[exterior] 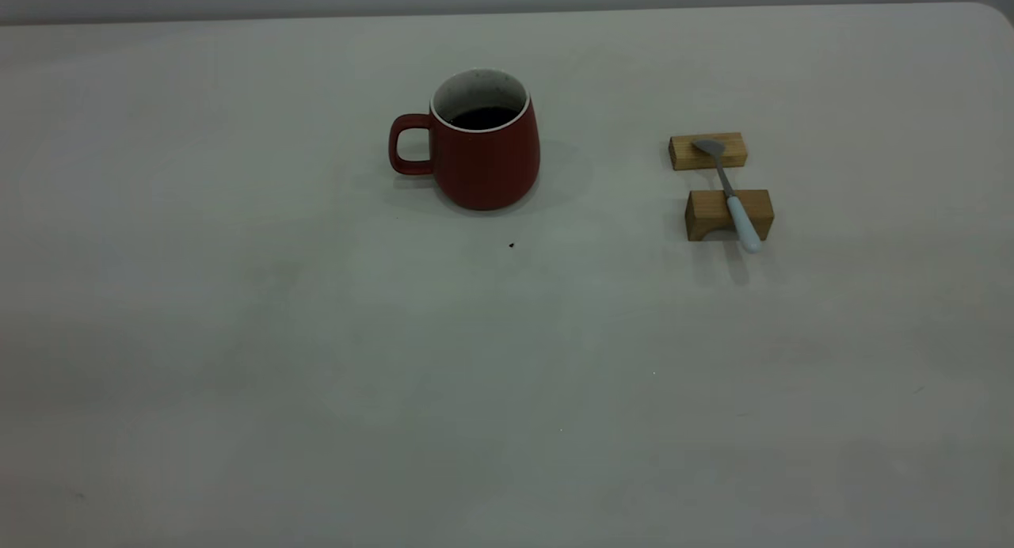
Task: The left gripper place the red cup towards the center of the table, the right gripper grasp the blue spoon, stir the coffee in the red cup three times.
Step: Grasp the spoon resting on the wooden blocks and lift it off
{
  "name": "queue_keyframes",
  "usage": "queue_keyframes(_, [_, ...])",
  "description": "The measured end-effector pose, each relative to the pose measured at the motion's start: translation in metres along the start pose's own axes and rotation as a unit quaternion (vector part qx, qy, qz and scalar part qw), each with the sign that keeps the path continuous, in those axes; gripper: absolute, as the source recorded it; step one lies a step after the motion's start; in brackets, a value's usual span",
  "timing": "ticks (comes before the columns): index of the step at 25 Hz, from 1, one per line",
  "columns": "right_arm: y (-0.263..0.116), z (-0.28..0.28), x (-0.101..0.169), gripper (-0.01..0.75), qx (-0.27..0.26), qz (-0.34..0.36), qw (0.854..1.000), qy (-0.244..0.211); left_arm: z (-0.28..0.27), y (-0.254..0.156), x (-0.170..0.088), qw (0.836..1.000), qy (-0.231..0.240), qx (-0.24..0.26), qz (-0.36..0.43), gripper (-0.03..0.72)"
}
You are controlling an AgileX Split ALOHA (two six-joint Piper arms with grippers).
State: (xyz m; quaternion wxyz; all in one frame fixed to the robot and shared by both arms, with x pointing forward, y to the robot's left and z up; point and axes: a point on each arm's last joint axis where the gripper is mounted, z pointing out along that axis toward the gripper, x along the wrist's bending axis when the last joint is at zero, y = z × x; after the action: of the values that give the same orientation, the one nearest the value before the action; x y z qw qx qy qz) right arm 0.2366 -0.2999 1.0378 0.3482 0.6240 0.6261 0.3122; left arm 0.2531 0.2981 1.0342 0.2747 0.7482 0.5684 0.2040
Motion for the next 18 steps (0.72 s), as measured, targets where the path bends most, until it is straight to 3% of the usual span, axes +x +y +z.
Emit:
queue_keyframes(4, [0.0,0.0,0.0,0.24,0.0,0.0,1.0,0.0,-0.008,-0.009,0.0,0.999,0.004,-0.042,-0.007,0.555])
queue_keyframes(18, [0.005,-0.001,0.0,0.267,-0.006,0.001,1.0,0.004,-0.018,-0.023,-0.004,0.981,0.118,-0.099,-0.12,0.555])
